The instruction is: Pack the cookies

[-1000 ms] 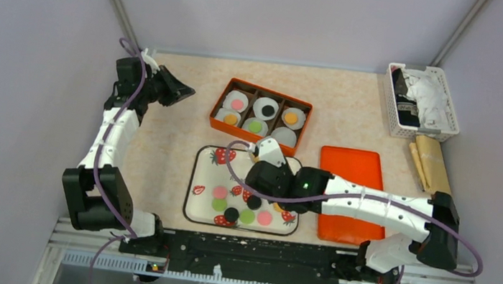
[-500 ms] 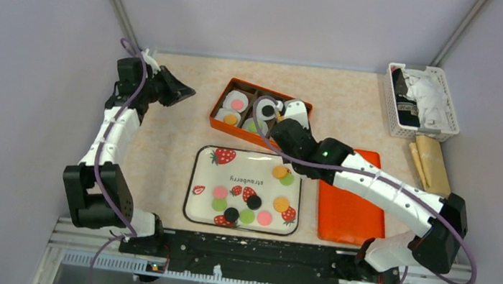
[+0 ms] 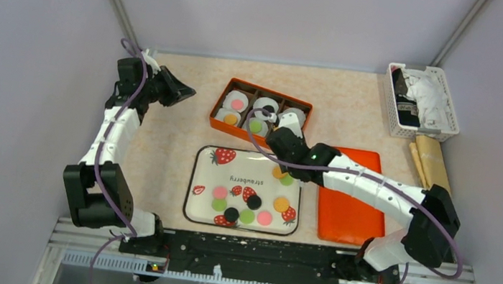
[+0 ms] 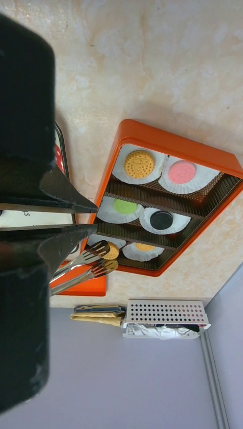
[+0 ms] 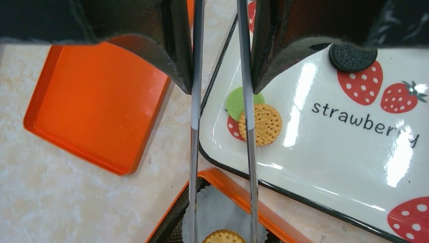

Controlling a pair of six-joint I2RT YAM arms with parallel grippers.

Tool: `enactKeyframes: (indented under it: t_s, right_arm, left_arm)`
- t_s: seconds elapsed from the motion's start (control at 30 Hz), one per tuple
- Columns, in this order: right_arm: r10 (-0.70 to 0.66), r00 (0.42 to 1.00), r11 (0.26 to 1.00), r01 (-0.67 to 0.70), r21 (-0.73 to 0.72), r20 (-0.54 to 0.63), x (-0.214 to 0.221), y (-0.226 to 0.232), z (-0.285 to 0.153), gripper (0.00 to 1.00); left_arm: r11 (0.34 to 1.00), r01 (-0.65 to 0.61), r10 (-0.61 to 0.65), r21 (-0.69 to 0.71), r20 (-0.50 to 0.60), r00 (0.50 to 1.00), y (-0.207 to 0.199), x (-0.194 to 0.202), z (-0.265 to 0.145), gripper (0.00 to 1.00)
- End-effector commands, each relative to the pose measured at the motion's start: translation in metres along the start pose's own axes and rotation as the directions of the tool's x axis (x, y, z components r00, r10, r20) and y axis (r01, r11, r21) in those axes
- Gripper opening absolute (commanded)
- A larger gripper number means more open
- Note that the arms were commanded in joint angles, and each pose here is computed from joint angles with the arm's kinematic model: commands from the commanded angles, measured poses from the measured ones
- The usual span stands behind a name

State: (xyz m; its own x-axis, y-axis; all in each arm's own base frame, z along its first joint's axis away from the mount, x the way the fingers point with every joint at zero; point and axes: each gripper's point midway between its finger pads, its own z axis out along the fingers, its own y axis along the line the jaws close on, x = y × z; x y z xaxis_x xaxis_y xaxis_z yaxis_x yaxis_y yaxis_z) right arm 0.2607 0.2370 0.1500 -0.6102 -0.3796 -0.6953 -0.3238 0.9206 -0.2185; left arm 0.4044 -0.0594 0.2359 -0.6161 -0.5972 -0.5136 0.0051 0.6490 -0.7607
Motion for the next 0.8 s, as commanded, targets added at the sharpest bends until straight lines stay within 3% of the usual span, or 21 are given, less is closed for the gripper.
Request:
enactKeyframes:
  t_s: [0.0,0.17,0.27,0.6,0.63,0.77]
  right_arm:
    - [0.044,0.998,0.999,-0.045,0.021,0.046,-0.016,-0.001,0.006,0.28]
    - [0.03,0.999,0.999,-0.03,0.03,0.024,-0.012,0.001,0.012,0.3]
    - [0.035,0.999,0.999,-0.037,0.039,0.03,-0.012,-0.001,0.011,0.41]
    - [0.044,0.997,0.998,-0.046,0.032,0.057,-0.022,0.0,0.01,0.42]
    - [0.043,0.997,0.998,-0.045,0.035,0.058,-0.022,0.0,0.01,0.46]
    - [0.043,0.997,0.998,-0.045,0.032,0.061,-0.023,0.001,0.01,0.47]
  left_arm:
    - [0.999,-0.025,0.024,0.022,0.023,0.999,-0.006,-0.007,-0.002,0.2]
    - [0.999,-0.029,0.029,0.018,0.018,0.999,-0.005,-0.006,-0.003,0.23]
    - [0.999,-0.03,0.03,0.016,0.018,0.999,-0.005,-0.006,-0.003,0.24]
    - [0.999,-0.033,0.033,0.018,0.015,0.999,-0.005,-0.005,-0.003,0.25]
    - [0.999,-0.034,0.034,0.018,0.015,0.999,-0.005,-0.005,-0.003,0.25]
    - [0.999,-0.034,0.034,0.02,0.014,0.999,-0.005,-0.005,-0.002,0.25]
